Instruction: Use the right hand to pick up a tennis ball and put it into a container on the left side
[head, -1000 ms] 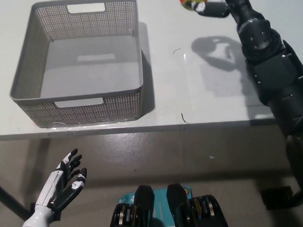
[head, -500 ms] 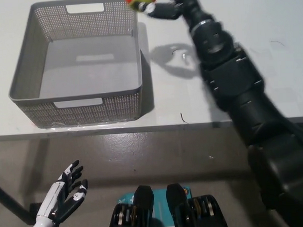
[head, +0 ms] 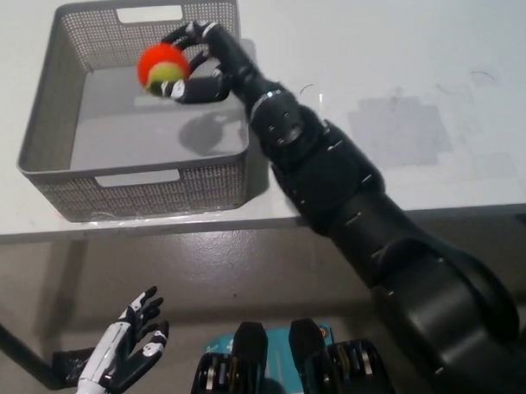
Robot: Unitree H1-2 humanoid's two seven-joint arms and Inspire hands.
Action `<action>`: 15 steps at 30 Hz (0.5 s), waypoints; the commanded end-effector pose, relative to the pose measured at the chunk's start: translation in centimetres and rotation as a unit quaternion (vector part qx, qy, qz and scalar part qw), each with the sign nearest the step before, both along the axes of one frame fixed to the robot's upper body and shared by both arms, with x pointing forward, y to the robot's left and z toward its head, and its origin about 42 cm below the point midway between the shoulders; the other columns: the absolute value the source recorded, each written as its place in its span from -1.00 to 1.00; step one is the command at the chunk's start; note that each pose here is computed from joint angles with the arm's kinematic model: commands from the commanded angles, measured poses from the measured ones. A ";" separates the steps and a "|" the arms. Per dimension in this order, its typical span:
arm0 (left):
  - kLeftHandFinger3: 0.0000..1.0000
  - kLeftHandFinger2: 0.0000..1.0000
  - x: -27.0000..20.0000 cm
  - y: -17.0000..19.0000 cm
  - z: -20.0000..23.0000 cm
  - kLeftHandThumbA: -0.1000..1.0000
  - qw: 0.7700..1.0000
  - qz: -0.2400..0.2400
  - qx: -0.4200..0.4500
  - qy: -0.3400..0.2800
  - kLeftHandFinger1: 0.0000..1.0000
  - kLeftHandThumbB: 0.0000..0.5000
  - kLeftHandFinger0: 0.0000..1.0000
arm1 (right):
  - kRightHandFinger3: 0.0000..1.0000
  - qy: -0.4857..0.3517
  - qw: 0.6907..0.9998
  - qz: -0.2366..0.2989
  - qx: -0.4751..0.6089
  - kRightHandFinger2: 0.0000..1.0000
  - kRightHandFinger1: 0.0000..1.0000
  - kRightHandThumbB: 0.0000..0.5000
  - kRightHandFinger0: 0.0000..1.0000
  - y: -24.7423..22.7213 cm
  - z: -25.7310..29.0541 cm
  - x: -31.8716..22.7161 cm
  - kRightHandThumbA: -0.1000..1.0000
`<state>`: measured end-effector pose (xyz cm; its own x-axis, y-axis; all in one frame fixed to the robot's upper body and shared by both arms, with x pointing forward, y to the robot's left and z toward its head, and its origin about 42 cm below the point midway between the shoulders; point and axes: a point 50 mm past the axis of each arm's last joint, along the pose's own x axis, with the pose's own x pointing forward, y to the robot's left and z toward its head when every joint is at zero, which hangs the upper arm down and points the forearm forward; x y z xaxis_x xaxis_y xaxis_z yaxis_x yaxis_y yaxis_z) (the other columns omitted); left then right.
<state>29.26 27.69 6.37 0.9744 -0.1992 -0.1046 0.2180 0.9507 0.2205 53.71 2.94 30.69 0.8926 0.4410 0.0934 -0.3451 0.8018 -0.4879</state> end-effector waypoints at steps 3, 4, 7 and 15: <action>1.00 1.00 0.9 -0.1 1.1 0.14 0.999 -0.021 0.014 -0.028 1.00 0.38 1.00 | -0.30 -0.100 0.995 0.015 -0.021 -0.12 -0.63 -0.98 -1.00 2.8 5.4 -0.4 0.50; 1.00 1.00 1.0 -0.1 1.2 0.15 0.999 -0.022 0.016 -0.029 1.00 0.38 1.00 | -0.23 -0.104 0.994 0.012 -0.027 -0.07 -0.58 -0.89 -0.87 2.7 5.4 -0.3 0.51; 1.00 1.00 1.1 0.1 1.5 0.17 0.999 -0.027 0.024 -0.031 1.00 0.37 1.00 | 0.04 -0.113 0.993 0.000 -0.044 -0.07 -0.37 -0.52 -0.46 2.4 5.5 -0.2 0.54; 1.00 1.00 1.5 0.0 1.7 0.17 0.998 -0.035 0.031 -0.033 1.00 0.36 1.00 | 1.00 -0.122 0.986 0.015 -0.112 1.00 1.00 0.65 1.00 1.2 6.4 0.4 1.00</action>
